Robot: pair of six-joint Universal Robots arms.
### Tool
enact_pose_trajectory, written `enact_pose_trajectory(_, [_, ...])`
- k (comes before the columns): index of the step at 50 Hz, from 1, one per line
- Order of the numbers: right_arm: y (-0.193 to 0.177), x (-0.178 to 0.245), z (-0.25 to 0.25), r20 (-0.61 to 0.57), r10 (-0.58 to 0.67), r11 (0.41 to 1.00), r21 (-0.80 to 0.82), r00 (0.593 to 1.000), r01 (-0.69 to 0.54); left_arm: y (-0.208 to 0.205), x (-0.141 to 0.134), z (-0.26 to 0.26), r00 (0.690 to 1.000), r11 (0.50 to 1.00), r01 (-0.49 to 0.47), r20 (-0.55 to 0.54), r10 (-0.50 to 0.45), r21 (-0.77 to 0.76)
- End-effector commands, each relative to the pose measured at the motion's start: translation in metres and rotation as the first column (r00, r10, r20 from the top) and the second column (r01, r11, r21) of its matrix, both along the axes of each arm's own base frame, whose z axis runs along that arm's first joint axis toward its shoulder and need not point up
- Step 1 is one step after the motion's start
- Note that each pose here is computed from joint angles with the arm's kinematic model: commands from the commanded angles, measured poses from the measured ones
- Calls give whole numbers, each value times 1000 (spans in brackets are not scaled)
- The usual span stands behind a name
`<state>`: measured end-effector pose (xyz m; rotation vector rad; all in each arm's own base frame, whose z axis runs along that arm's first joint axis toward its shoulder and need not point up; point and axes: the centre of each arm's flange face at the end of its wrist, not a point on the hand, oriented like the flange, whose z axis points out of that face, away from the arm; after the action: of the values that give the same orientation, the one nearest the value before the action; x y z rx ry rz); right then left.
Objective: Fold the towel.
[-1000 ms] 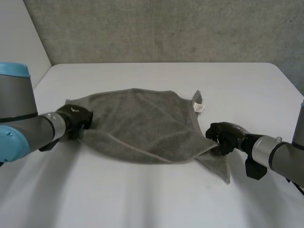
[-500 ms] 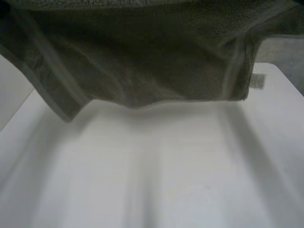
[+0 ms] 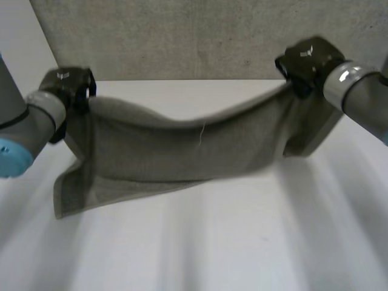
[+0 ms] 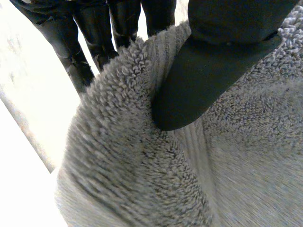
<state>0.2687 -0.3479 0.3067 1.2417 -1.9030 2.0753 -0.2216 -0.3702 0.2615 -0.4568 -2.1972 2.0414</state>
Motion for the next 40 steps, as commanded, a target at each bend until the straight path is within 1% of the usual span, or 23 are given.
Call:
enact_pose_trajectory(1, [-35, 17, 76, 207, -4, 824, -554, 978, 120, -34, -13, 96, 995, 862, -19, -96, -34, -506])
enact_pose_trajectory(2, [-35, 17, 76, 208, -3, 823, -555, 978, 121, -34, -13, 96, 995, 862, -19, -96, -35, -507])
enact_pose_trajectory(3, [-29, 15, 98, 255, 26, 740, -655, 967, 153, -31, -15, 120, 990, 776, -35, -130, -61, -629])
enact_pose_trajectory(4, [-29, 15, 98, 256, 27, 739, -656, 966, 153, -31, -15, 120, 990, 775, -35, -131, -61, -631])
enact_pose_trajectory(5, [-18, 12, 120, 290, 57, 662, -728, 955, 181, -22, -16, 146, 980, 688, -56, -171, -100, -723])
enact_pose_trajectory(6, [-4, 9, 136, 307, 87, 618, -763, 948, 190, -12, -15, 163, 968, 627, -75, -206, -140, -775])
enact_pose_trajectory(8, [5, 8, 141, 313, 103, 616, -766, 944, 186, -6, -12, 167, 957, 616, -81, -233, -171, -783])
enact_pose_trajectory(9, [8, 9, 135, 309, 105, 647, -743, 945, 171, -4, -7, 166, 947, 630, -85, -260, -191, -772])
enact_pose_trajectory(10, [8, 9, 135, 309, 105, 647, -743, 945, 171, -4, -7, 166, 947, 630, -85, -260, -191, -772])
enact_pose_trajectory(12, [8, 12, 109, 273, 100, 744, -659, 957, 111, -8, -1, 145, 934, 692, -81, -297, -198, -717])
enact_pose_trajectory(13, [8, 12, 109, 273, 100, 744, -659, 957, 110, -8, -1, 145, 934, 692, -81, -297, -198, -717])
enact_pose_trajectory(14, [7, 12, 93, 243, 97, 795, -603, 965, 72, -10, 1, 130, 934, 726, -79, -305, -186, -683])
enact_pose_trajectory(15, [7, 12, 93, 243, 97, 795, -602, 965, 71, -10, 1, 130, 934, 726, -79, -305, -186, -683])
enact_pose_trajectory(17, [10, 13, 59, 183, 102, 880, -474, 978, -3, -11, 3, 90, 942, 797, -61, -298, -152, -600])
enact_pose_trajectory(18, [10, 13, 59, 183, 102, 881, -474, 978, -3, -11, 3, 90, 942, 798, -61, -298, -152, -600])
enact_pose_trajectory(20, [17, 12, 24, 137, 98, 940, -339, 986, -46, -3, 0, 47, 951, 862, -2, -268, -155, -506])
enact_pose_trajectory(23, [21, 11, 5, 118, 93, 961, -270, 989, -59, 2, -2, 26, 953, 888, 39, -251, -171, -458])
enact_pose_trajectory(25, [31, 8, -32, 81, 86, 987, -143, 993, -74, 13, -6, -18, 956, 929, 119, -213, -203, -351])
enact_pose_trajectory(26, [31, 8, -32, 81, 86, 987, -143, 993, -74, 13, -6, -18, 956, 929, 119, -212, -203, -350])
enact_pose_trajectory(30, [45, 4, -85, 37, 81, 996, 22, 996, -82, 32, -8, -69, 966, 956, 196, -126, -226, -216])
enact_pose_trajectory(34, [54, 3, -111, 16, 84, 992, 96, 996, -85, 41, -4, -92, 976, 967, 203, -50, -213, -153])
enact_pose_trajectory(36, [59, 3, -122, 3, 89, 988, 129, 996, -89, 44, 6, -106, 982, 977, 186, 26, -185, -101])
enact_pose_trajectory(40, [61, 1, -127, 2, 83, 985, 149, 997, -83, 47, 21, -118, 983, 987, 158, 99, -155, -17])
